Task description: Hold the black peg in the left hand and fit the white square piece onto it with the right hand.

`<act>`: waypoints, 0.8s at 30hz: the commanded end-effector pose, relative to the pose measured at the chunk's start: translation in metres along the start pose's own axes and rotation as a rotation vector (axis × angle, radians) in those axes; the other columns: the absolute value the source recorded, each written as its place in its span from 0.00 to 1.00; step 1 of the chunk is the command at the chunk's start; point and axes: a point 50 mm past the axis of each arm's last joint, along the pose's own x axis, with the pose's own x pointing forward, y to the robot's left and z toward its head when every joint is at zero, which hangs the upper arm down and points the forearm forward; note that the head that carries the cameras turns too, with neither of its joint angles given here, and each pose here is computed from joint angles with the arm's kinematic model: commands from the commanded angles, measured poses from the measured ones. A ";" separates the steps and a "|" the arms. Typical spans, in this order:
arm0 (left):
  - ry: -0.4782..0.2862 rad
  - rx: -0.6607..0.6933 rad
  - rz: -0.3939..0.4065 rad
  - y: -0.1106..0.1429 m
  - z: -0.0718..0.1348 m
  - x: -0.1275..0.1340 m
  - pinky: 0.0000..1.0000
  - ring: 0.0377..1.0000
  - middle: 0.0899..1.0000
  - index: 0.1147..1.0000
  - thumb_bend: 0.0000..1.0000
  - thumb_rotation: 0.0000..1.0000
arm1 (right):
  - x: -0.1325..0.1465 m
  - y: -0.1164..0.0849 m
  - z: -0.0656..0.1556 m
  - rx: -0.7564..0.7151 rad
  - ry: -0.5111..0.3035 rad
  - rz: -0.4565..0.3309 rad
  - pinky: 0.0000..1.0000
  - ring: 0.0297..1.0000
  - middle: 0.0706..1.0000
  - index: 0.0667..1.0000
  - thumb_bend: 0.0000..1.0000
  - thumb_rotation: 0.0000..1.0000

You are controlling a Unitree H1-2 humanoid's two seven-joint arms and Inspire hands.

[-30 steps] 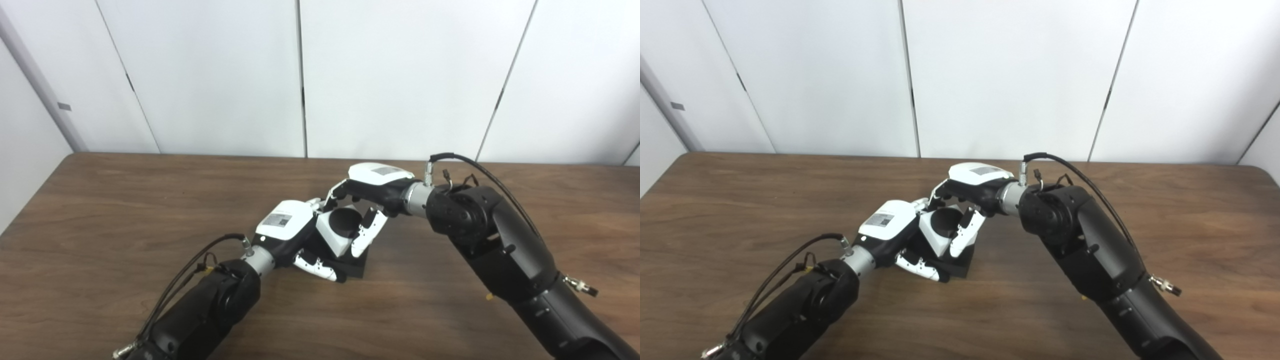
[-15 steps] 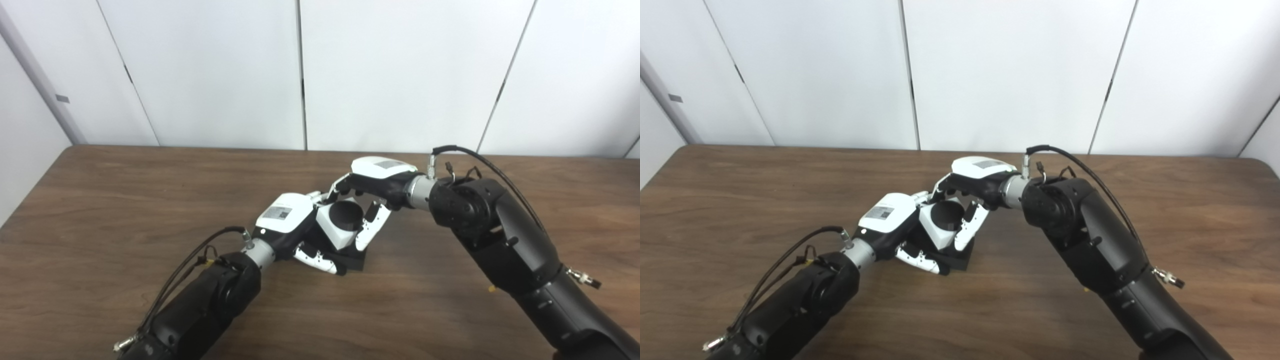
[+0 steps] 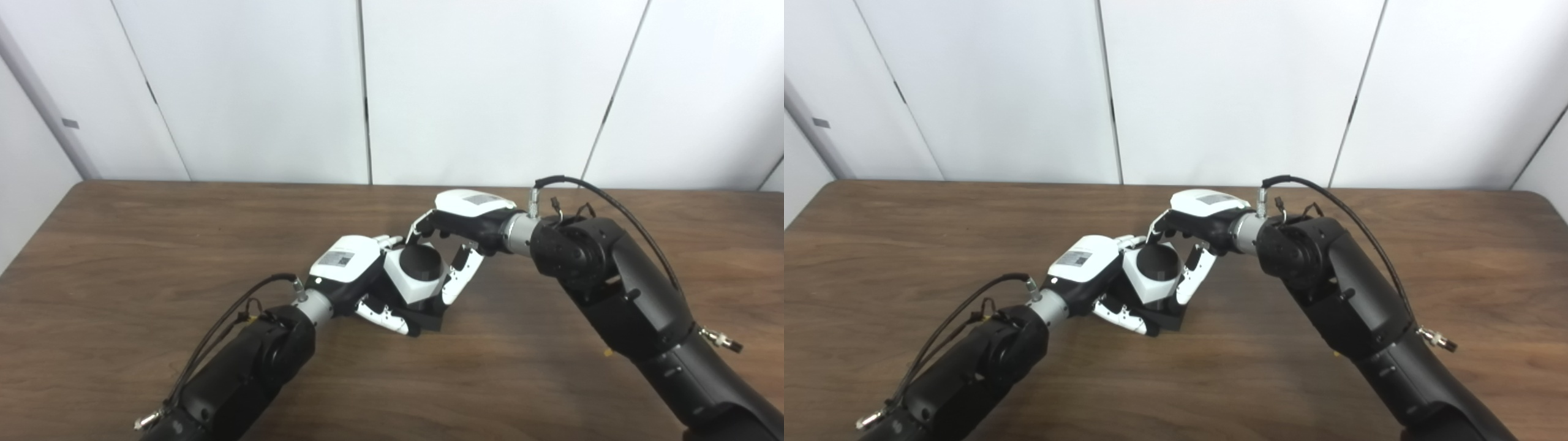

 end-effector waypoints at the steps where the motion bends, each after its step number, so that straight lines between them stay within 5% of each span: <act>1: 0.077 -0.009 -0.264 -0.053 -0.010 -0.020 0.88 0.93 0.92 0.64 1.00 0.39 | -0.007 -0.040 0.013 -0.078 -0.051 -0.112 0.75 0.82 0.80 0.65 0.92 0.29; 14: 0.100 0.054 -0.282 -0.056 -0.009 -0.020 0.92 0.95 0.95 0.78 1.00 0.49 | -0.008 -0.041 0.012 -0.080 -0.049 -0.113 0.74 0.82 0.80 0.65 0.91 0.28; 24: 0.113 0.059 -0.265 -0.059 -0.006 -0.022 0.93 0.97 0.98 0.82 1.00 0.46 | -0.008 -0.042 0.012 -0.083 -0.049 -0.116 0.73 0.81 0.80 0.65 0.92 0.29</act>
